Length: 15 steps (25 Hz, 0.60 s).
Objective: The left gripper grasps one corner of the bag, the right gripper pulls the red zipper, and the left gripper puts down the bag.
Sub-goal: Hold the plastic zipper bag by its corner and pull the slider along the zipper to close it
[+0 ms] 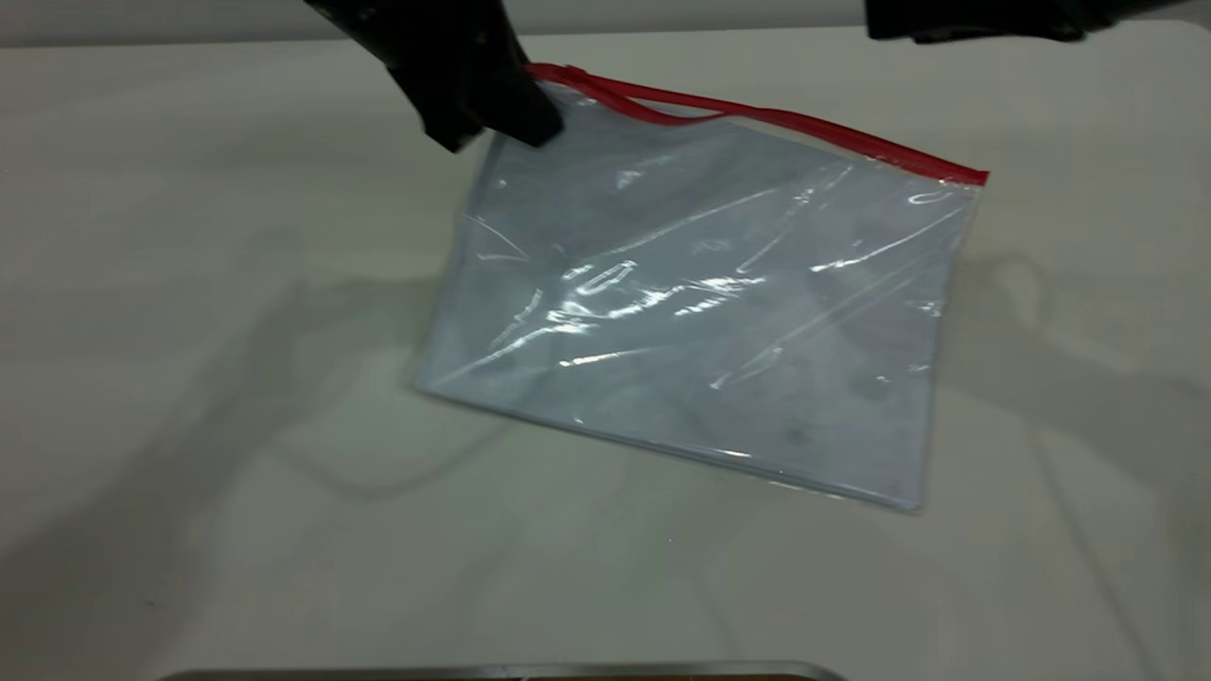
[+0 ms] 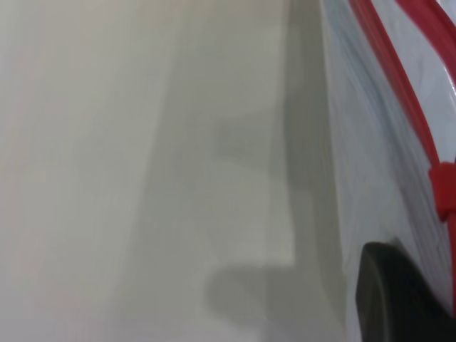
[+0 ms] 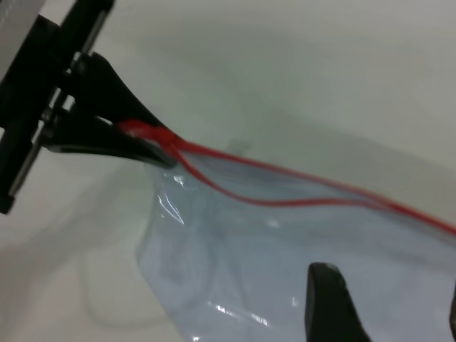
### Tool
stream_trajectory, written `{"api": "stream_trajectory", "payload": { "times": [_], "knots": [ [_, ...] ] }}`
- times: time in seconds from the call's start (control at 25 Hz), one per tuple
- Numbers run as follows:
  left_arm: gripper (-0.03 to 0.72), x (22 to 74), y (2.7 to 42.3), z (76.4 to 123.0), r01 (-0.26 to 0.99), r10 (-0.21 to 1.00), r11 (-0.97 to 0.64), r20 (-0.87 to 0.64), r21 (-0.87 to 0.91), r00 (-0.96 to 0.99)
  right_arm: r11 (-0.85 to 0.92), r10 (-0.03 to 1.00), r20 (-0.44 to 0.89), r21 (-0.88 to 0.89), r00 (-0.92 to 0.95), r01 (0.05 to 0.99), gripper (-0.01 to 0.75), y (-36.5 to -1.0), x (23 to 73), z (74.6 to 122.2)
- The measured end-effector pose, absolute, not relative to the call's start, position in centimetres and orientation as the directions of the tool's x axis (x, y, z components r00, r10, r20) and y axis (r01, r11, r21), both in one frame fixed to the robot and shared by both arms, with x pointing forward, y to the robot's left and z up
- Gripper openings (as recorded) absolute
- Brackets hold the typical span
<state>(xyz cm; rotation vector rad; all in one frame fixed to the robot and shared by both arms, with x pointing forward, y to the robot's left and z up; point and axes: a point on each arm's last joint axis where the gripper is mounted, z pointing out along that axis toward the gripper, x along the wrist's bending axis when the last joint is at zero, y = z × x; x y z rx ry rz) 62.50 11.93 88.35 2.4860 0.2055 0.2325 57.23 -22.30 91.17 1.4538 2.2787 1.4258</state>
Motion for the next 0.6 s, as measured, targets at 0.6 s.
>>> {"api": "stream_trajectory", "payload": {
  "times": [0.6],
  "knots": [
    [0.055, 64.9, 16.1, 87.6, 0.015, 0.104, -0.693, 0.080, 0.721, 0.991, 0.322, 0.626, 0.237, 0.789, -0.743, 0.523, 0.441, -12.4, 61.7, 89.2]
  ]
}}
